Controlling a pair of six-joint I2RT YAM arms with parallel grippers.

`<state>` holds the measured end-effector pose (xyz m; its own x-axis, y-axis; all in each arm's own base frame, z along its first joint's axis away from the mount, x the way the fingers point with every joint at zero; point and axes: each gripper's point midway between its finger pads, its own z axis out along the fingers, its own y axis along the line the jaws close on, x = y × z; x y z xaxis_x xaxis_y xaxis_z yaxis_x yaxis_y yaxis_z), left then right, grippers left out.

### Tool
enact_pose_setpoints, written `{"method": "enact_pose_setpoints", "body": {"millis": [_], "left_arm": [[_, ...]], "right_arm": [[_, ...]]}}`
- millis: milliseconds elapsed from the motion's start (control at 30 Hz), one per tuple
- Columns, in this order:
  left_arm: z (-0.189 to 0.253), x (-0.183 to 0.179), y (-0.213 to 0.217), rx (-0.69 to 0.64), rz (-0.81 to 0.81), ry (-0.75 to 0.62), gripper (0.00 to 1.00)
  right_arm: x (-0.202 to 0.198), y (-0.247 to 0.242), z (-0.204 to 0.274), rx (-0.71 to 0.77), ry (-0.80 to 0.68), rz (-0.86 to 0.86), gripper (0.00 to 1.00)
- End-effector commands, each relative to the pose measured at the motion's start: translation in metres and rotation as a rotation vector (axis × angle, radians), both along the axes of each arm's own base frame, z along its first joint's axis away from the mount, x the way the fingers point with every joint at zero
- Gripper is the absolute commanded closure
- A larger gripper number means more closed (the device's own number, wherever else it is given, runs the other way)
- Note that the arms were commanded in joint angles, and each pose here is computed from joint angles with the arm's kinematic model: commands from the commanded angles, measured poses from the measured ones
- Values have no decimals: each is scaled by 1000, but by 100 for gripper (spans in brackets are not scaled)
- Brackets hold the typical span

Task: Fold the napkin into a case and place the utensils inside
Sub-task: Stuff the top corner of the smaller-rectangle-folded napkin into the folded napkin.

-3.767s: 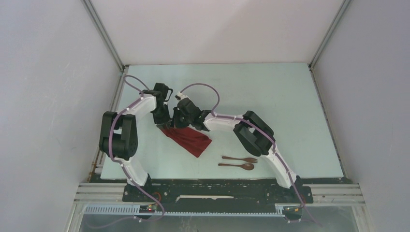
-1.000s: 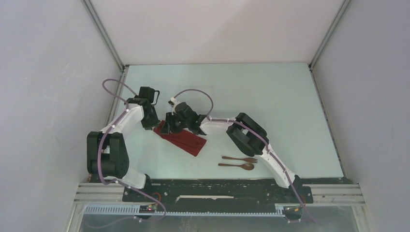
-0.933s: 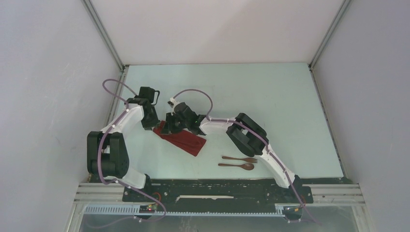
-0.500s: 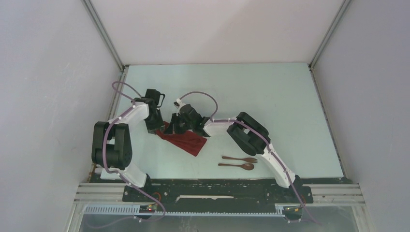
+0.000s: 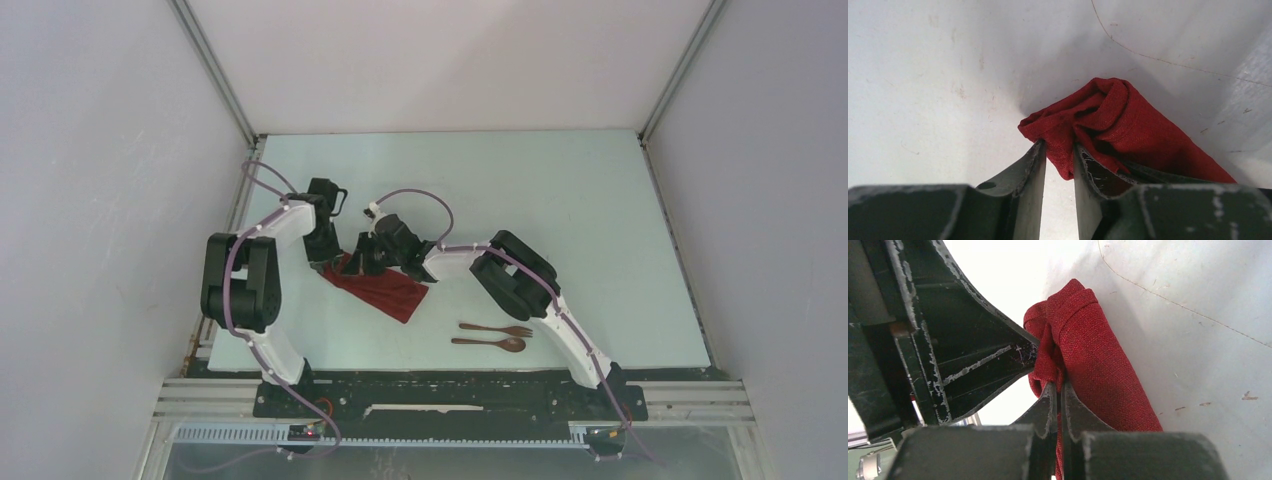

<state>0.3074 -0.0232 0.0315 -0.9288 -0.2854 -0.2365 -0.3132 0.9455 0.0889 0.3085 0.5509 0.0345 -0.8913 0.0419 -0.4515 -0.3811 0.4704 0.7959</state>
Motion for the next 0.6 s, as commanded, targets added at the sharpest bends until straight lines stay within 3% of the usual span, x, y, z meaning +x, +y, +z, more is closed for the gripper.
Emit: {"method": "enact_pose_setpoints", "body": {"millis": [0,200,367,467,567], "left_arm": [[9,10,5,45,-13,-30,73],[26,14,4,29,-72,-134,98],[23,9,-15,-94,-149,-157,100],[25,11,-24,-142,-174,-173,100],[23,8,-37,-213,-185,-161,100]], "right_arm": [[5,2,29,44,-36,-1,100],[2,10,30,61,-43,47,100],[-6,26,33,106,-119,149,100],[-11,36,20,58,-181,200,100],[-14,45,0,14,-137,232,100]]}}
